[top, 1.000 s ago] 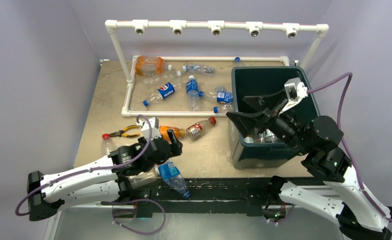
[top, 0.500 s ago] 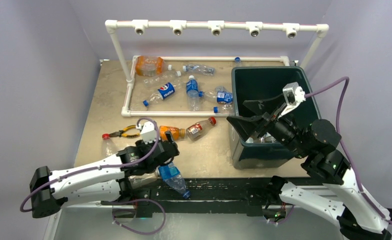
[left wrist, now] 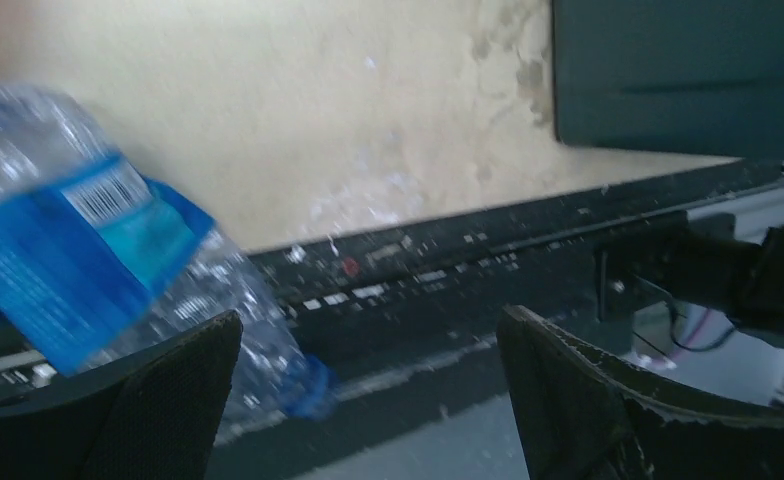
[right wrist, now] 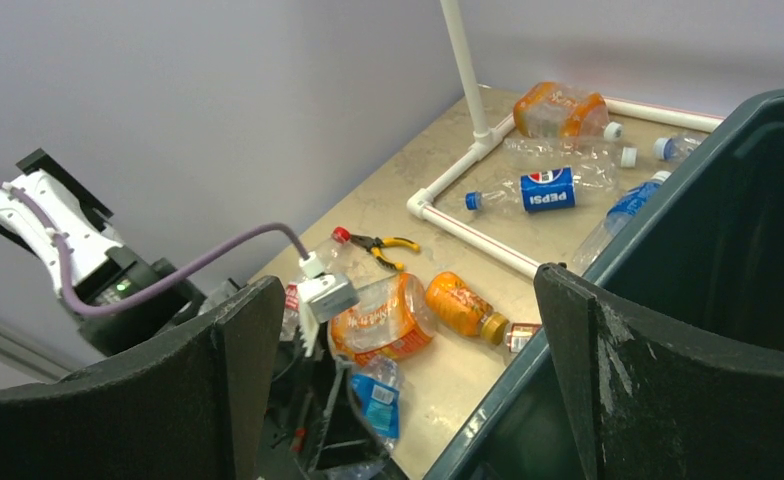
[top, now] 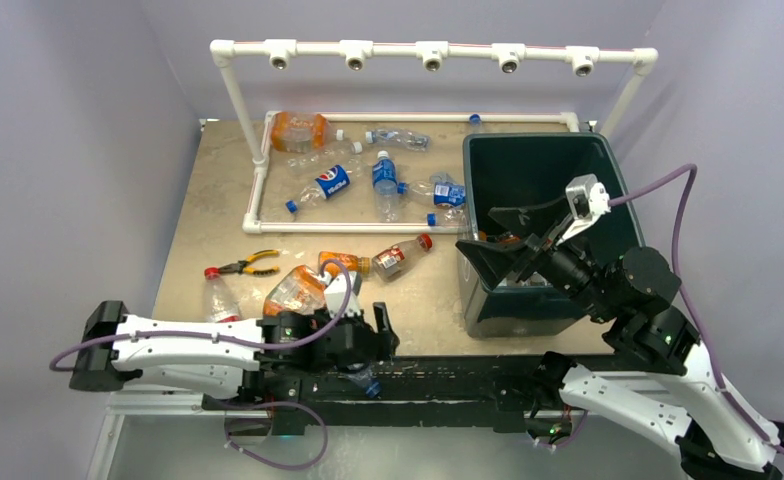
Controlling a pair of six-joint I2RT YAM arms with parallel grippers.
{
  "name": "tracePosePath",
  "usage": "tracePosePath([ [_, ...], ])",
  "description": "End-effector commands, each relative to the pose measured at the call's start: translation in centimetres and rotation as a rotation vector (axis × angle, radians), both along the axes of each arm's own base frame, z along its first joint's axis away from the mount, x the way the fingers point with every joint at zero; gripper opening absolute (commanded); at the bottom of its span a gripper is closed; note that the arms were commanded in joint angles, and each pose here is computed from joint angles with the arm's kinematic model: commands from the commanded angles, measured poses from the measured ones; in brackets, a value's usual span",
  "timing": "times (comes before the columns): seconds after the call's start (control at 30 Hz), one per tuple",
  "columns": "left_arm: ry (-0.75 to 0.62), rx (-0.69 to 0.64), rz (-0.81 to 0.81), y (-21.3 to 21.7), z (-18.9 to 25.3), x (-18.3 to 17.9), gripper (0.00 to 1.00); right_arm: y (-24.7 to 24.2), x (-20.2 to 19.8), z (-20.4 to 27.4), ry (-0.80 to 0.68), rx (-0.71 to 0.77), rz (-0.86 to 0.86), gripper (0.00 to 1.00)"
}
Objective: Put the plastic bottles in the bin
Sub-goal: Pick up the plastic bottle from the corner of the board.
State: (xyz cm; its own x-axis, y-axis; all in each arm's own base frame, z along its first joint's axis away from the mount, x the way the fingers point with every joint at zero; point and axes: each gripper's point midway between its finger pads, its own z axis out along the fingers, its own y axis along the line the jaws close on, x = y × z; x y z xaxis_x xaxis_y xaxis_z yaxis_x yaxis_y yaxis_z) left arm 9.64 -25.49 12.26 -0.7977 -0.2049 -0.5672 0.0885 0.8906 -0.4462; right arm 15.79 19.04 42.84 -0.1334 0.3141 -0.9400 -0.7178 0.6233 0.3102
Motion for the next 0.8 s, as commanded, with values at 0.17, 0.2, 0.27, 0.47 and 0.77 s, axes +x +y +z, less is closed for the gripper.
tracePosePath([
  [0.17,0.124,0.017,0.324,0.6,-1.2,-3.2,0.99,-0.8,-0.1,-0.1,-0.035,0.01,-0.023,0.99],
  [0.2,0.126,-0.014,0.344,1.0,-1.0,-3.2,0.98,-0.8,-0.2,-0.3,-0.033,0.007,-0.023,0.99],
  [0.27,0.141,-0.045,0.378,2.0,-1.3,-3.1,0.98,-1.0,-0.2,-0.4,-0.03,0.002,-0.024,0.99],
  [0.47,0.202,-0.003,0.445,4.2,-4.9,-3.8,0.98,-1.5,-0.3,-0.7,-0.031,0.001,-0.04,0.99],
  [0.77,0.068,-0.108,0.529,6.8,-4.9,-0.9,0.91,-0.7,-0.2,-1.5,-0.023,0.004,-0.013,0.99],
])
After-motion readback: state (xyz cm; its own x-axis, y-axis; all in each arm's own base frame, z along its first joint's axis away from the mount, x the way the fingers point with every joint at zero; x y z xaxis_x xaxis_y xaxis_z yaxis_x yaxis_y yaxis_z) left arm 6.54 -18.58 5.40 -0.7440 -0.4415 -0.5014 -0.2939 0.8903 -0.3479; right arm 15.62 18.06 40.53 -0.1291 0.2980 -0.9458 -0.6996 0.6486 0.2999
